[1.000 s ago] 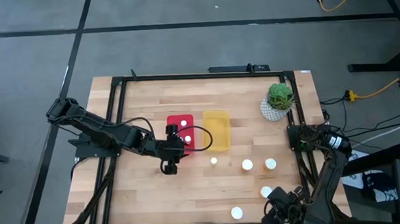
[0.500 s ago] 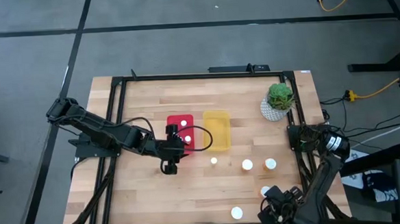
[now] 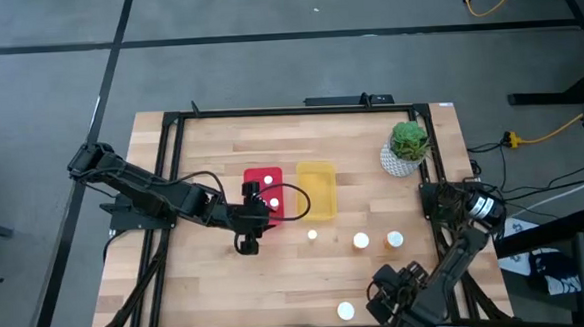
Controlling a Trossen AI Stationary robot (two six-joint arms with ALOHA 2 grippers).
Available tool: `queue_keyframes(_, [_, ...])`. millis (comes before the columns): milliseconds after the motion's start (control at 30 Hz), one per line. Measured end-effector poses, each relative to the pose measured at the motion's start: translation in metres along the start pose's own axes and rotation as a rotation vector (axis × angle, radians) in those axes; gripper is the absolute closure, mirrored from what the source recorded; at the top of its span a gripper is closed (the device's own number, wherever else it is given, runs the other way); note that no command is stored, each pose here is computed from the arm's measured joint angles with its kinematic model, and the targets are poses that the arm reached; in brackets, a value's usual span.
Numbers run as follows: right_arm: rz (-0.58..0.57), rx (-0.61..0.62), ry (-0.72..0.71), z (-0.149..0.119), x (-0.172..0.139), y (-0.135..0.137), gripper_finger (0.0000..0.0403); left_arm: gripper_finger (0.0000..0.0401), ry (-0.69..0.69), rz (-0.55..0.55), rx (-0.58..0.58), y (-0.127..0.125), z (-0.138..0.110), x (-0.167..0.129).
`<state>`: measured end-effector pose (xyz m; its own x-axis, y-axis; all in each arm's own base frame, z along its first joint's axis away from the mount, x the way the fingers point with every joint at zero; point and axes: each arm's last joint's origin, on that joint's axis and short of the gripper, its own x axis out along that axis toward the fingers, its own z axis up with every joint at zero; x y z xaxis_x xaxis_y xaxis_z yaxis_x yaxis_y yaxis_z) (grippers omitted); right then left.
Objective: Pick and place medicine bottles into bin by pill shape (circle, oval)
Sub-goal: Put the large orange pill bottle into the yellow bin
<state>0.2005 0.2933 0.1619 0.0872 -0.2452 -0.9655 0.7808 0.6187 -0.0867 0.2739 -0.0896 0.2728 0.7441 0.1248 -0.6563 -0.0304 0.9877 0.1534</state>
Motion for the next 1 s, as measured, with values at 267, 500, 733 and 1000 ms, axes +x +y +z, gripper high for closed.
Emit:
queue_keyframes(267, [-0.059, -0.004, -0.048, 0.014, 0.004, -0.003, 0.0148, 0.0241, 0.002, 0.000, 0.001, 0.000, 0.000, 0.000])
queue_keyframes(500, [-0.058, 0.002, -0.047, 0.014, 0.004, -0.002, 0.0148, 0.0241, 0.003, 0.000, 0.008, 0.000, 0.000, 0.000])
queue_keyframes(733, [-0.019, 0.008, -0.127, 0.017, 0.004, 0.000, 0.0148, 0.0241, 0.003, 0.000, 0.008, 0.000, 0.000, 0.000])
queue_keyframes(1000, [0.012, 0.014, -0.154, 0.018, 0.003, 0.002, 0.0148, 0.0241, 0.003, 0.000, 0.008, 0.000, 0.000, 0.000])
